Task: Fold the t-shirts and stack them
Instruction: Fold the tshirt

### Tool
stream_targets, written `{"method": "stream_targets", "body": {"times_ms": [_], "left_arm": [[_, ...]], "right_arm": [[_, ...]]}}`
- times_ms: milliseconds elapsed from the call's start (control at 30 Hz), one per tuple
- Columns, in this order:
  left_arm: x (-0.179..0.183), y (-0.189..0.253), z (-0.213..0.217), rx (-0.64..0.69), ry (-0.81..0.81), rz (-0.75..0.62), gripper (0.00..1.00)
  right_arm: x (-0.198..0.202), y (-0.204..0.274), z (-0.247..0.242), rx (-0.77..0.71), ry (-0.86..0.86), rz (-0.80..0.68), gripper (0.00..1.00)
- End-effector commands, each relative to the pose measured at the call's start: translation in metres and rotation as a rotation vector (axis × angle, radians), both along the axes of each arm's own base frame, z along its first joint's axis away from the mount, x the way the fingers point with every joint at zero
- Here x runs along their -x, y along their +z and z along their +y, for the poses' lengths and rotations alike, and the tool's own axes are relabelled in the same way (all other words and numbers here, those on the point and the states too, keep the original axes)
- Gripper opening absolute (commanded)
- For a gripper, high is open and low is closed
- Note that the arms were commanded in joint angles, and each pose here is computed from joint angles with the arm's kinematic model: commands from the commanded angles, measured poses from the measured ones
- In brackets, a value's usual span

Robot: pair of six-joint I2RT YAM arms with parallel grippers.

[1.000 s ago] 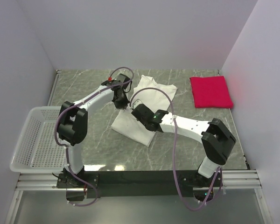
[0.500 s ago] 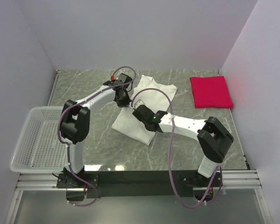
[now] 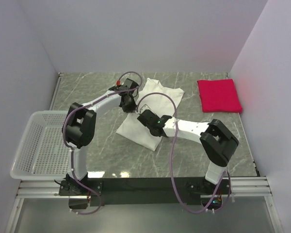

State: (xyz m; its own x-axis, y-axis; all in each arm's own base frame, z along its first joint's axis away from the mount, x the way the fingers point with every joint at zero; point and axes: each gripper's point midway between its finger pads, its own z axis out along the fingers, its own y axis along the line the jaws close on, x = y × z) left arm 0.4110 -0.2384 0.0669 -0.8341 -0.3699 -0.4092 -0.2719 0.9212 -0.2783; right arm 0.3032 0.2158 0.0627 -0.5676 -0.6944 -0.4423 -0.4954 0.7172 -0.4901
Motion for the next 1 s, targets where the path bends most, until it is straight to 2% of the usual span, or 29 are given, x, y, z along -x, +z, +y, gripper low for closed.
{"method": "stream_targets", "body": {"times_ms": [0, 33, 100, 133, 200, 233, 267, 300, 333, 433, 467, 500, 533, 567, 700, 867, 967], "left_arm": [[-0.004, -0.012, 0.0, -0.01, -0.008, -0.013, 0.14], [-0.005, -0.012, 0.001, -0.009, -0.006, -0.017, 0.24], [-0.005, -0.01, 0.002, -0.011, -0.009, -0.028, 0.36], [-0.006, -0.002, 0.001, -0.005, -0.005, -0.047, 0.46], [-0.005, 0.008, 0.007, -0.007, 0.017, -0.07, 0.58], [-0.004, 0.027, 0.009, 0.01, 0.029, -0.109, 0.66], [-0.001, 0.034, 0.012, 0.016, 0.043, -0.12, 0.77], [0.007, 0.033, 0.017, 0.021, 0.074, -0.113, 0.78], [0.01, 0.05, 0.024, 0.027, 0.102, -0.151, 0.79], [0.033, 0.052, 0.045, 0.023, 0.205, -0.141, 0.77], [0.048, 0.038, 0.053, 0.011, 0.227, -0.107, 0.75], [0.063, 0.033, 0.053, 0.074, 0.252, -0.098, 0.68], [0.063, 0.032, 0.053, 0.075, 0.253, -0.098, 0.68], [0.074, 0.02, 0.053, 0.08, 0.244, -0.066, 0.65], [0.077, 0.011, 0.03, 0.109, 0.161, -0.063, 0.54], [0.081, -0.016, 0.012, 0.048, 0.109, 0.003, 0.43], [0.097, -0.042, 0.02, 0.003, 0.115, 0.084, 0.36]], "right_arm": [[-0.01, 0.0, 0.001, 0.001, -0.017, -0.029, 0.04], [-0.011, -0.003, 0.0, 0.007, -0.016, -0.025, 0.04], [-0.013, -0.003, 0.0, 0.014, -0.017, -0.026, 0.04], [-0.013, -0.004, 0.0, 0.021, -0.017, -0.024, 0.05], [-0.013, -0.005, 0.001, 0.019, -0.012, -0.021, 0.05], [-0.013, -0.004, 0.001, 0.015, -0.012, -0.024, 0.05], [-0.013, -0.003, 0.001, 0.014, -0.013, -0.027, 0.05], [-0.014, -0.002, 0.002, 0.011, -0.013, -0.029, 0.05], [-0.014, -0.003, 0.002, 0.014, -0.01, -0.027, 0.05], [-0.016, -0.001, 0.005, 0.006, -0.006, -0.036, 0.05], [-0.017, -0.001, 0.004, 0.009, -0.006, -0.037, 0.05], [-0.018, -0.001, 0.004, 0.013, 0.0, -0.037, 0.05], [-0.018, -0.001, 0.004, 0.013, 0.0, -0.037, 0.05], [-0.018, -0.002, 0.005, 0.012, 0.002, -0.035, 0.05], [-0.019, -0.002, 0.008, 0.007, 0.007, -0.034, 0.05], [-0.021, -0.001, 0.008, 0.019, 0.014, -0.028, 0.07], [-0.028, 0.002, -0.002, 0.015, -0.016, -0.027, 0.1]]}}
